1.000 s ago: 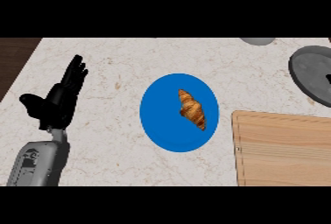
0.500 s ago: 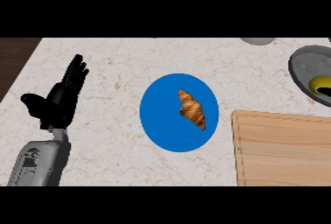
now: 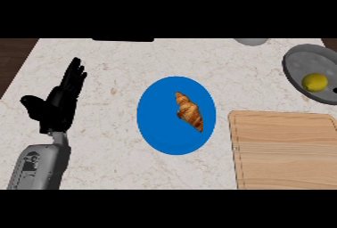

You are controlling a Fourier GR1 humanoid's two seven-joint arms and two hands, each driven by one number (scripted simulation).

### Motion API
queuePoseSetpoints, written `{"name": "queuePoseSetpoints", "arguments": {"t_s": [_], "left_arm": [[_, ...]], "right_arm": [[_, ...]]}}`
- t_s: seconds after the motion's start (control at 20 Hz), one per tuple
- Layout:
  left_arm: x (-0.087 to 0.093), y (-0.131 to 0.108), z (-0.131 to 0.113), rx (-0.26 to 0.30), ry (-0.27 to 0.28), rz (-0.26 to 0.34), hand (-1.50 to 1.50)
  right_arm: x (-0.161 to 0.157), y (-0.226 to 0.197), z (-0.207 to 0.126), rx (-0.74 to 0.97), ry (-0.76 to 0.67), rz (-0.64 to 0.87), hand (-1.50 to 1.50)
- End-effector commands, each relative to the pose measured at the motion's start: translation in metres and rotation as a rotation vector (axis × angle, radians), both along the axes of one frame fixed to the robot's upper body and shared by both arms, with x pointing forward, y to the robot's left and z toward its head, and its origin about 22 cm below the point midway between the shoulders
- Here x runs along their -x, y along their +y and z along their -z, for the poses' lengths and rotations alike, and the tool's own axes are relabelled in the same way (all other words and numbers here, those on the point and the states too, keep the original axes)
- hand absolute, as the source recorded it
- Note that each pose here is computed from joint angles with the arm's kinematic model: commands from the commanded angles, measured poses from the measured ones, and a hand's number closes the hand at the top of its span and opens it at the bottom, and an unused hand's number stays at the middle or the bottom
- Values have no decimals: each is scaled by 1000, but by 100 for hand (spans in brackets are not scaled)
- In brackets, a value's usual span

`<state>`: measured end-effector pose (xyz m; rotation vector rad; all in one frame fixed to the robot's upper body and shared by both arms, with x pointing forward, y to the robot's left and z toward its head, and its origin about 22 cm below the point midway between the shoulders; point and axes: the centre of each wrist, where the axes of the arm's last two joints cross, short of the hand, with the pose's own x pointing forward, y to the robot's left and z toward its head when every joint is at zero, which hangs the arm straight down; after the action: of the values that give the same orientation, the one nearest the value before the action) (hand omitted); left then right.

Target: Pick the lemon from the cutting board and place it in the pan

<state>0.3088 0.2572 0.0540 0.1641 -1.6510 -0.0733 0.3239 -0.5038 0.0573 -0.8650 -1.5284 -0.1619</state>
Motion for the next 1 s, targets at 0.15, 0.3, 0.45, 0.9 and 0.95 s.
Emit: {"name": "queuePoseSetpoints", "arguments": {"t_s": [0.15,0.3,0.45,0.9,0.95], "left_arm": [[7,22,21,13,21,-38,0],[10,20,2,-12,30,-52,0],[24,29,15,-12,45,-41,0],[25,21,10,-7,30,-64,0],[28,26,7,-5,34,-61,0]], "right_arm": [[41,-31,12,-130,-115,-142,-150],[74,-57,8,-135,-126,-190,-150],[83,-65,2,-110,-130,-188,-150],[106,-50,21,-100,-55,-209,-150],[102,-47,15,-88,-44,-198,-150]]}}
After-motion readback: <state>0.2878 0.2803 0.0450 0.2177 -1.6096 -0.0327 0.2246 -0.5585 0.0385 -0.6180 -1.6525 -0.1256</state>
